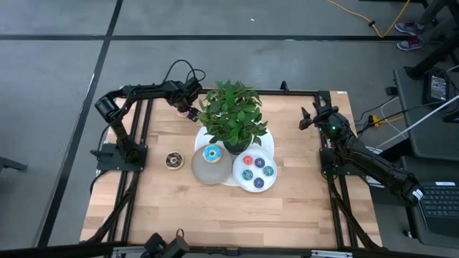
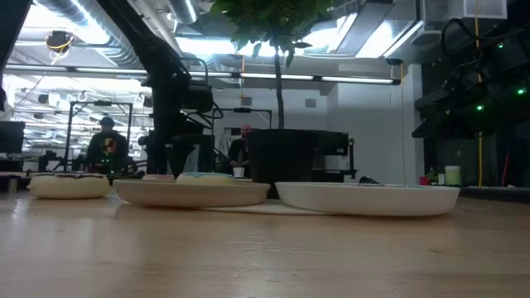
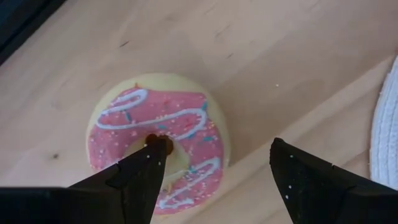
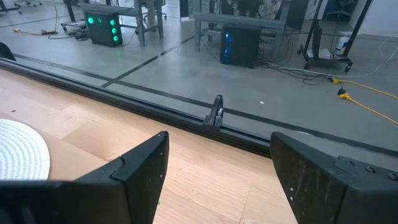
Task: Pick & Place donuts
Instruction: Put the large pink donut on the beige plate
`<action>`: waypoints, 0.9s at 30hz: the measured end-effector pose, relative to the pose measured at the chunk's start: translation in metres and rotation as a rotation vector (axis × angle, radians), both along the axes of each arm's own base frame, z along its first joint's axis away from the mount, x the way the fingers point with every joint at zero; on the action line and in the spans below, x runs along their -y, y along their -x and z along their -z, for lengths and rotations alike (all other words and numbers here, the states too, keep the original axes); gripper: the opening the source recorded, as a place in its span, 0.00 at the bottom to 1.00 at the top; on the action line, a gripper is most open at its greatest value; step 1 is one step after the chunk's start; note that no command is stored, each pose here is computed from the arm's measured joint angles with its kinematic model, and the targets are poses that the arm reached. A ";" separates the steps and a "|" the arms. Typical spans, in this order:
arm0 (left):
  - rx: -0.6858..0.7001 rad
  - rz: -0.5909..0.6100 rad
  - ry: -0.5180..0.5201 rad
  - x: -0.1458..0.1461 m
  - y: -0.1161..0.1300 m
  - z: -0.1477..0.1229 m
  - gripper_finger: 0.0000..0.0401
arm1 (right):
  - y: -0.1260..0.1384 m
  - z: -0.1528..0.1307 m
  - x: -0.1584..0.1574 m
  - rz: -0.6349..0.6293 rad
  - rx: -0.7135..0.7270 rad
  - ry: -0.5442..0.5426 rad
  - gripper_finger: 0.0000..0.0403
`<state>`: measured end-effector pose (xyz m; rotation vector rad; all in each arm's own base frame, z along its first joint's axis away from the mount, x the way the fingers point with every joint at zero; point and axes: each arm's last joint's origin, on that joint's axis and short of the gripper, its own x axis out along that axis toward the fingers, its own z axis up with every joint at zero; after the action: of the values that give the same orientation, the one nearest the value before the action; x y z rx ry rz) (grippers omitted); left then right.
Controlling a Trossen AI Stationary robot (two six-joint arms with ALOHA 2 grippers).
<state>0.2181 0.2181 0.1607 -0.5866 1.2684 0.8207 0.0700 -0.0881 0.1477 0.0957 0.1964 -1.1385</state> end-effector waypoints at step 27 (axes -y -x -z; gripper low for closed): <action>-0.033 -0.018 0.011 -0.001 0.001 0.007 0.23 | 0.000 0.000 0.000 0.000 0.000 0.000 0.69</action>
<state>0.2175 0.2195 0.1539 -0.5961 1.3000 0.8424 0.0700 -0.0881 0.1477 0.0957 0.1964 -1.1386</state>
